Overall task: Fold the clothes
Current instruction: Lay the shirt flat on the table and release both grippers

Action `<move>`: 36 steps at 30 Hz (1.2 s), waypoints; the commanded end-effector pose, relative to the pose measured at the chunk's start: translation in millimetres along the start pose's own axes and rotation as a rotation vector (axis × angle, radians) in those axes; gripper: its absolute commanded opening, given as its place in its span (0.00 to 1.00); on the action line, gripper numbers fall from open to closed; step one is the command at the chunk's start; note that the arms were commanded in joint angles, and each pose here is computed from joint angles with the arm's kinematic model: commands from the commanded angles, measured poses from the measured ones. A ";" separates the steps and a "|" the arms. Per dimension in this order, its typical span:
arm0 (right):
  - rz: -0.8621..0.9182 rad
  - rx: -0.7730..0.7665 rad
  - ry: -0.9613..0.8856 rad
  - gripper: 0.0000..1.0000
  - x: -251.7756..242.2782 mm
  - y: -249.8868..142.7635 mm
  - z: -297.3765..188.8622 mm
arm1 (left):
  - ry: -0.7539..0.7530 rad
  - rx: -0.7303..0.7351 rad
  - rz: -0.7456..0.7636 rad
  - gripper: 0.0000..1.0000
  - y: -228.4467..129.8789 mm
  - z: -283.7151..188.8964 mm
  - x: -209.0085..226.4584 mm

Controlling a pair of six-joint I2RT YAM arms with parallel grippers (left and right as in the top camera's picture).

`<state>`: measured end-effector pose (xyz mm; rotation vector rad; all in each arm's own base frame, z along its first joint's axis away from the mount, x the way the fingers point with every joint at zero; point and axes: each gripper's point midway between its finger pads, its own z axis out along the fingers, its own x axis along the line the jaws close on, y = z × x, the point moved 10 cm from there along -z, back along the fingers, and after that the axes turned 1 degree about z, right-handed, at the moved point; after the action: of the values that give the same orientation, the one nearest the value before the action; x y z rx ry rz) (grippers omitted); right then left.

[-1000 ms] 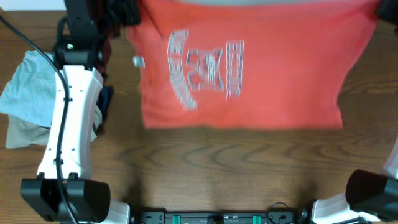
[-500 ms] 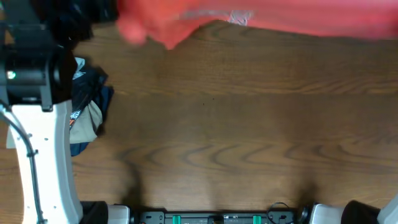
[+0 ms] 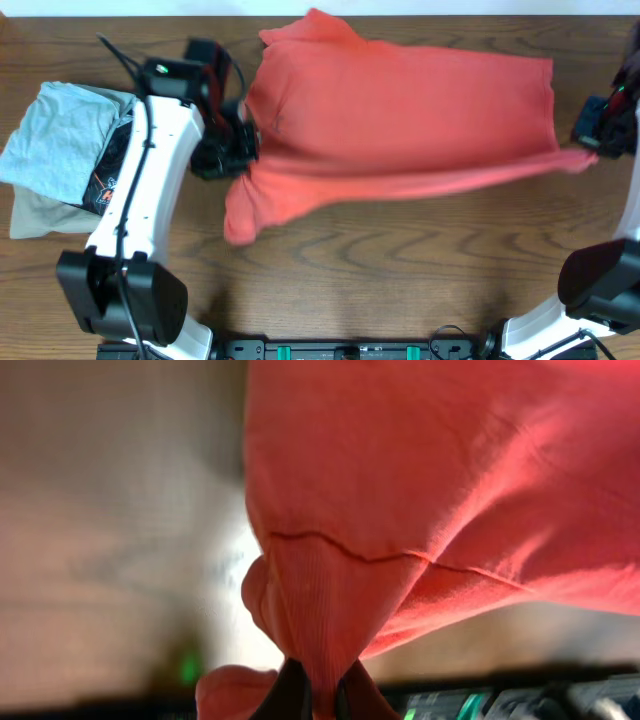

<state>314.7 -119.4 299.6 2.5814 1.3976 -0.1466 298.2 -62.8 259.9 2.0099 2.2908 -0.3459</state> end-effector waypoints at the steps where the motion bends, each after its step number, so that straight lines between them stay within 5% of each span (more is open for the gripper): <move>1: 0.010 0.110 -0.068 0.01 -5.6 -12.7 28.9 | 0.038 0.106 -0.012 0.06 -12.4 25.4 11.5; 8: 0.048 0.323 -0.135 0.01 -4.3 -51.8 91.2 | 0.079 0.258 -0.047 0.06 -37.4 60.6 27.0; 16: 0.109 0.358 -0.141 0.01 -18.2 -81.9 108.5 | 0.076 0.247 -0.038 0.06 -68.8 62.3 36.3; 27: 0.233 0.224 -0.025 0.01 -39.7 -128.8 98.0 | 0.011 0.098 -0.042 0.06 -121.7 43.8 44.7; 36: 0.220 0.087 0.065 0.01 -36.2 -116.2 91.6 | -0.085 -0.203 -0.042 0.06 -91.3 32.8 33.7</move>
<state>195.5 -106.7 203.5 2.8125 1.1167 -0.1343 193.1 -47.1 232.5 1.8901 2.2052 -0.2031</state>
